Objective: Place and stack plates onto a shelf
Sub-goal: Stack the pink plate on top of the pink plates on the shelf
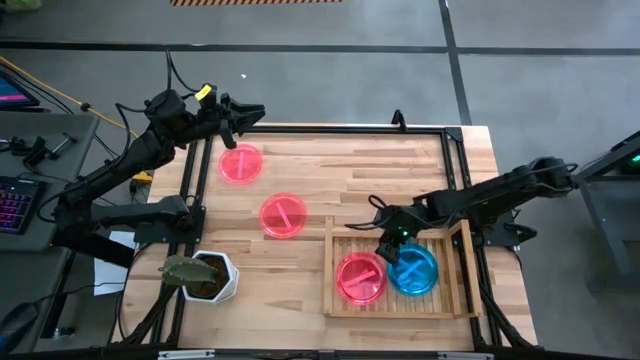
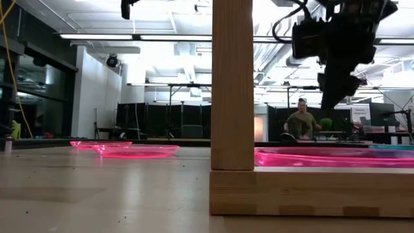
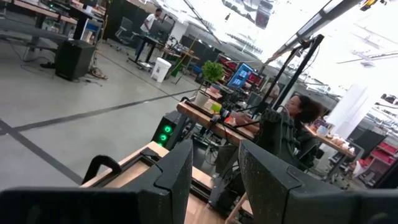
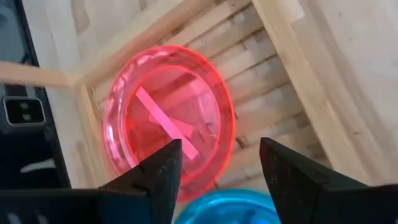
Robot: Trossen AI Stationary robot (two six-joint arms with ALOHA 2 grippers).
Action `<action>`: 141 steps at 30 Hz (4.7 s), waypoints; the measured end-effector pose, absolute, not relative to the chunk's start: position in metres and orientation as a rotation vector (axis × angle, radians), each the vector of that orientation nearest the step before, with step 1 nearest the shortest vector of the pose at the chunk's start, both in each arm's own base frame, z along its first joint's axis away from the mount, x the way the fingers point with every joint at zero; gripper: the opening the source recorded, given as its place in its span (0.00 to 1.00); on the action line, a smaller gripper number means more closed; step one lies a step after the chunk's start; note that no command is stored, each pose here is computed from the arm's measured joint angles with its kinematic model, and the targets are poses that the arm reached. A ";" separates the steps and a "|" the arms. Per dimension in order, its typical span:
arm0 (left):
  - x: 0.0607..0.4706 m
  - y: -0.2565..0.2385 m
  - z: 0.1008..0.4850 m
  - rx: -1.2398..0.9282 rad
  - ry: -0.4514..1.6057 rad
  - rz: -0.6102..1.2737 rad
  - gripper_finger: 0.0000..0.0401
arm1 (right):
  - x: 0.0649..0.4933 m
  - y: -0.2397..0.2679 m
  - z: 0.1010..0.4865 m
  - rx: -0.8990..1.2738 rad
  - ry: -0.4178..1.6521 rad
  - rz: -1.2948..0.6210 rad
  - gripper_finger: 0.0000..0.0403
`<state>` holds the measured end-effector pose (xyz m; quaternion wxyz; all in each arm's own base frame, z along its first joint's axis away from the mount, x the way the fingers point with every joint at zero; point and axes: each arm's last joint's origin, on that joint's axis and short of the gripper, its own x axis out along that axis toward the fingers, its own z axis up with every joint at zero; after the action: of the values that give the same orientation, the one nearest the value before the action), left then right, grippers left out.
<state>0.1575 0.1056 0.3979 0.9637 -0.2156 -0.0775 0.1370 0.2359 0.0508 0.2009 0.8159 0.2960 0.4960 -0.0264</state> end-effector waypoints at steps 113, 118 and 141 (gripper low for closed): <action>0.205 0.082 0.123 -1.174 1.054 0.604 0.30 | 0.181 -0.030 0.252 0.758 0.001 -0.445 0.50; 0.207 0.077 0.123 -1.135 1.058 0.622 0.30 | 0.181 -0.030 0.252 0.758 0.002 -0.446 0.50; 0.210 0.070 0.122 -1.027 1.074 0.601 0.16 | 0.181 -0.030 0.251 0.783 0.002 -0.450 0.50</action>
<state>0.2100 0.0700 0.1224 0.6956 -0.4603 0.4814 0.2693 0.1810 -0.0296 0.2509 0.8997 0.3784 0.0010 -0.2177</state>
